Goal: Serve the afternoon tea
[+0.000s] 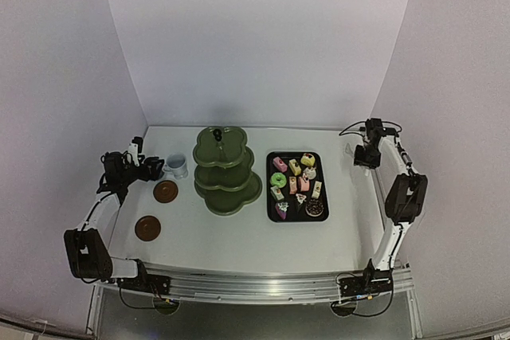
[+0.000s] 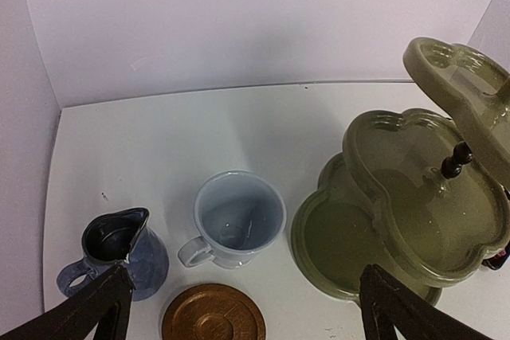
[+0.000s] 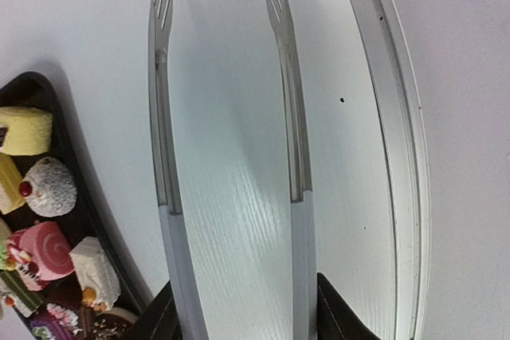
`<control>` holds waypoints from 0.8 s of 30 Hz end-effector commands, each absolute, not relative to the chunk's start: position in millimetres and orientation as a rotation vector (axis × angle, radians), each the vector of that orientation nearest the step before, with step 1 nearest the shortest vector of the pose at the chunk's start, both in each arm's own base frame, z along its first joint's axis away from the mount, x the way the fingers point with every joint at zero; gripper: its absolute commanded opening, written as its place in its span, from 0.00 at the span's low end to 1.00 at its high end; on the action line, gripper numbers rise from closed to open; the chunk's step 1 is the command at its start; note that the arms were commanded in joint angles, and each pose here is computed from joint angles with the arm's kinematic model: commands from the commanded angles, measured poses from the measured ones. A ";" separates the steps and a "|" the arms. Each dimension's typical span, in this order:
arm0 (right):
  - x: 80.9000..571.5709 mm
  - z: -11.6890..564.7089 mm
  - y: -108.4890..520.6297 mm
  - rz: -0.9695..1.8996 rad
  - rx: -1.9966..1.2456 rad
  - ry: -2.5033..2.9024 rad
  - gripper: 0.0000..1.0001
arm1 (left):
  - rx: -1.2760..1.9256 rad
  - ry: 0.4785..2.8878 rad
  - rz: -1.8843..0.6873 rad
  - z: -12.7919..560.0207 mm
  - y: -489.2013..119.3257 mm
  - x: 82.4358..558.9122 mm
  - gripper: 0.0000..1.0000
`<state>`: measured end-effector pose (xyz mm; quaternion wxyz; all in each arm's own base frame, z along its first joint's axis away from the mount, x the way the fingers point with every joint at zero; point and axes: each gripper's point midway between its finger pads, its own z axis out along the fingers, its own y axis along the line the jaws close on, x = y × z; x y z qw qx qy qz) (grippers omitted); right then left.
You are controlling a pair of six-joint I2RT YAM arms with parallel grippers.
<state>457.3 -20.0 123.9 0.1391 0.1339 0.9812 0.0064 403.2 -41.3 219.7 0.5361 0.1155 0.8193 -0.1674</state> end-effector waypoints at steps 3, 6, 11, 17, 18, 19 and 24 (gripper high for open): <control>439.6 186.5 -4.6 0.146 0.430 2.788 0.43 | 0.333 1.873 -0.395 241.2 -46.9 409.4 0.99; 437.2 201.4 3.9 0.146 0.378 2.763 0.43 | 0.352 1.855 -0.405 247.3 -49.8 408.6 0.99; 418.6 223.2 47.0 0.040 0.068 2.740 0.43 | 0.402 1.825 -0.424 254.5 -57.9 401.0 0.99; 373.7 232.4 80.6 -0.042 -0.158 2.739 0.42 | 0.446 1.809 -0.446 253.4 -67.7 389.4 0.99; 367.4 231.8 82.7 -0.041 -0.147 2.744 0.42 | 0.451 1.805 -0.450 254.5 -69.1 388.4 0.99; 361.0 231.1 84.7 -0.041 -0.136 2.750 0.42 | 0.456 1.801 -0.453 255.6 -70.6 387.3 0.99; 327.6 219.4 94.1 0.029 0.097 2.824 0.38 | 0.451 1.796 -0.459 259.4 -72.6 381.9 0.99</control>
